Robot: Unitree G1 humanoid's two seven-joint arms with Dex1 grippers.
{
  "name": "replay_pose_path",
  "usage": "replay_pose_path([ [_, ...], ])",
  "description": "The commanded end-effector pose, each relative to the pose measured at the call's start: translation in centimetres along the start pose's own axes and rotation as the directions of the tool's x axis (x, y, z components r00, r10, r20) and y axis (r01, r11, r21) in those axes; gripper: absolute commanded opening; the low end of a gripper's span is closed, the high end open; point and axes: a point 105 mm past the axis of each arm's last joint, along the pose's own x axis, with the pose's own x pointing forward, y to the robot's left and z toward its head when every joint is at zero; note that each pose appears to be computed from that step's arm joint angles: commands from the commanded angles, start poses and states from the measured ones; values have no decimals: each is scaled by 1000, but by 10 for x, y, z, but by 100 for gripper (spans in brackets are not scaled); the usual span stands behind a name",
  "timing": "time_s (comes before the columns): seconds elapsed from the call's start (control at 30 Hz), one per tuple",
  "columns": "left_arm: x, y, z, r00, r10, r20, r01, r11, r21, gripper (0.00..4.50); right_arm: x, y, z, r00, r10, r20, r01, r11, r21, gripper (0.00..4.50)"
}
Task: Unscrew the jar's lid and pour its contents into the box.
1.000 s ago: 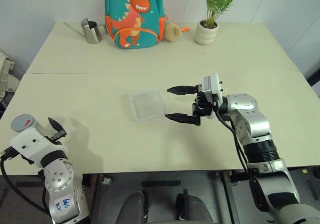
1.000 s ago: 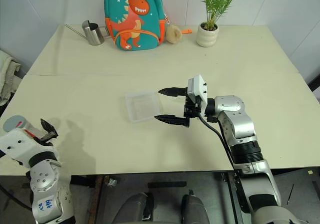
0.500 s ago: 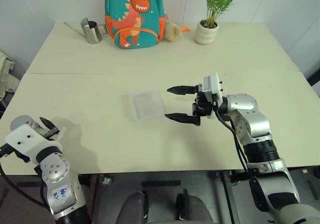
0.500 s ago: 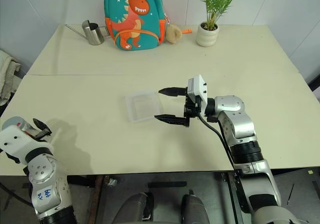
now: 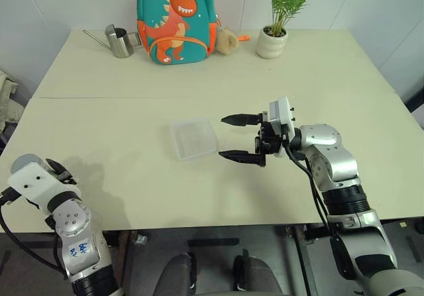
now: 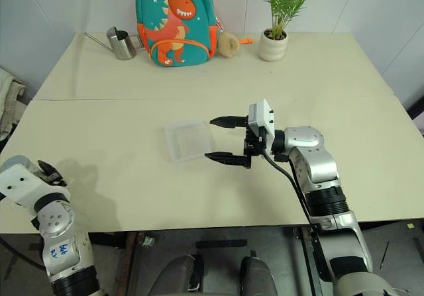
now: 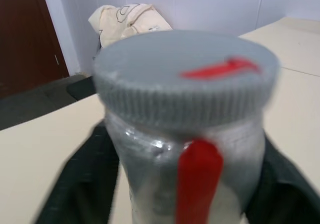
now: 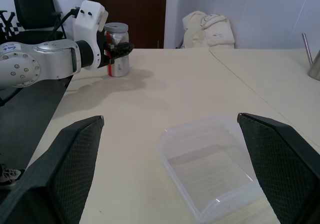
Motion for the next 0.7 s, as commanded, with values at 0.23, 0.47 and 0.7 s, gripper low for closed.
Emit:
replay_pose_path([
  [0.23, 1, -11, 36, 977, -155, 146, 165, 985, -58, 192, -3, 1, -3, 999, -39, 11, 39, 999, 1, 450],
  [0.47, -22, -60, 65, 638, -753, 162, 768, 636, -68, 192, -6, -5, 15, 991, -108, 74, 107, 994, 23, 450],
  [0.7, -88, -127, 69, -21, -1000, -2, 999, -21, -46, 192, 12, 0, 40, 985, -115, 127, 112, 993, 29, 450],
])
